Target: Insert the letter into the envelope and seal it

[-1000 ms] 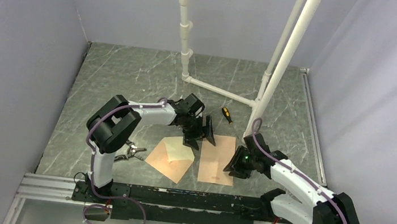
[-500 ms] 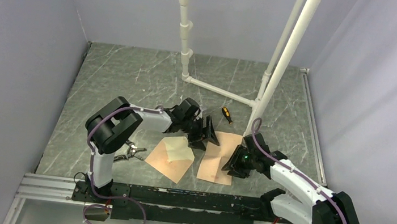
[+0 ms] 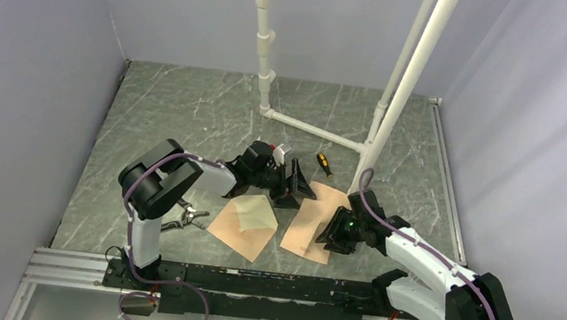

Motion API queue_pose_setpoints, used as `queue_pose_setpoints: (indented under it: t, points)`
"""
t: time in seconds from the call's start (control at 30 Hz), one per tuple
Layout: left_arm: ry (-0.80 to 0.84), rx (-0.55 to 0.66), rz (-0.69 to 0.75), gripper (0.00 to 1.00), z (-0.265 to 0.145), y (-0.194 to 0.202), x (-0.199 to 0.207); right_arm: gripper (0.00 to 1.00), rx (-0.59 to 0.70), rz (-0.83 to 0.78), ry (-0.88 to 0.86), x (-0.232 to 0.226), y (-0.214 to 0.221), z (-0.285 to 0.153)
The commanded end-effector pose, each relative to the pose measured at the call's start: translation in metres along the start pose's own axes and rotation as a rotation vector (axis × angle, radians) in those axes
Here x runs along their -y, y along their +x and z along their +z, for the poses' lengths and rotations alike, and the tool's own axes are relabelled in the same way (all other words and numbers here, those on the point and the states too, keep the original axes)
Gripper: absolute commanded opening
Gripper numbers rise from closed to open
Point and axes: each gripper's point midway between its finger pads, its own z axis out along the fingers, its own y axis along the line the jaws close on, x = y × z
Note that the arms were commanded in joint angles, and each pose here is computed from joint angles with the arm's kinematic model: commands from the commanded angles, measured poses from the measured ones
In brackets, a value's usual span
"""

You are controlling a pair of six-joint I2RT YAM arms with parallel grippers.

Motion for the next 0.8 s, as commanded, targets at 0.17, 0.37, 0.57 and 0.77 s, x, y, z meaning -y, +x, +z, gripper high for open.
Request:
queue_pose_setpoints:
  t: [0.17, 0.37, 0.57, 0.77]
  points:
    - [0.107, 0.038, 0.085, 0.89, 0.001, -0.018, 0.032, 0.42, -0.007, -0.033, 0.050, 0.016, 0.003, 0.006]
    - [0.098, 0.079, 0.066, 0.88, 0.003, -0.029, 0.036, 0.42, -0.005, -0.035, 0.046, 0.015, 0.002, 0.006]
    - [0.050, 0.065, 0.085, 0.87, 0.009, -0.032, 0.035, 0.43, 0.005, -0.036, 0.031, 0.012, 0.001, 0.004]
    - [-0.105, 0.054, 0.075, 0.83, 0.016, -0.025, 0.014, 0.43, 0.014, -0.038, 0.016, 0.009, 0.000, 0.003]
